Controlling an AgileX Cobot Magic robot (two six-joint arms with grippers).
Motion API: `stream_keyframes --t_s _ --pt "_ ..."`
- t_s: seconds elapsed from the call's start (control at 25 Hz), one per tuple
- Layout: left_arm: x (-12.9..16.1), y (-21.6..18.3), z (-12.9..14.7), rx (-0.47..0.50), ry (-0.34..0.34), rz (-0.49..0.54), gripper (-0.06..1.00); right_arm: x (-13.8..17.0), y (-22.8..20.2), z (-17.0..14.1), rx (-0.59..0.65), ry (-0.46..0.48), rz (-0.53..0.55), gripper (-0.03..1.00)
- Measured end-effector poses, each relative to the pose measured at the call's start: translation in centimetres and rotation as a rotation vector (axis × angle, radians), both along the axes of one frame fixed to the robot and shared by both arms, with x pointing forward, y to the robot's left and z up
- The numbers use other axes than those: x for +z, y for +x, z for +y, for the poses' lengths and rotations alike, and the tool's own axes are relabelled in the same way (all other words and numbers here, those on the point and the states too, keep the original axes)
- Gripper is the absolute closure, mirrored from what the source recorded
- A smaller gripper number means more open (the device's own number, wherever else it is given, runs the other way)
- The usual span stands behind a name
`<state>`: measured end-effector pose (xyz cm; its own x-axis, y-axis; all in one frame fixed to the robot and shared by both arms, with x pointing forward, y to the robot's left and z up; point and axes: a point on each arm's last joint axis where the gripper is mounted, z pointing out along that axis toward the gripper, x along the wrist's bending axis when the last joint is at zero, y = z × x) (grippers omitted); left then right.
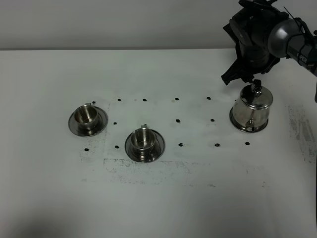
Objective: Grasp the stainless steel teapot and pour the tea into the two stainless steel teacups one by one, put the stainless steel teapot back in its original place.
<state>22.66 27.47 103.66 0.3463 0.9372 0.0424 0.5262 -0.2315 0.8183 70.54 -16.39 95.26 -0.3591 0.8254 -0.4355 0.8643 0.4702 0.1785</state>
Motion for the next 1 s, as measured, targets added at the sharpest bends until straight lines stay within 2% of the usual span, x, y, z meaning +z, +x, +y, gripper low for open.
stream_keyframes --t_s 0.48,0.76,1.0 --pt "0.0 0.0 0.0 0.000 0.000 0.000 0.42 -0.1 -0.2 -1.6 -0.072 -0.022 0.057 0.55" --pt "0.0 0.0 0.0 0.000 0.000 0.000 0.42 -0.3 -0.4 -2.6 -0.123 0.006 0.100 0.56" --pt "0.0 0.0 0.0 0.000 0.000 0.000 0.42 0.4 -0.2 -3.3 -0.147 0.026 0.073 0.58"
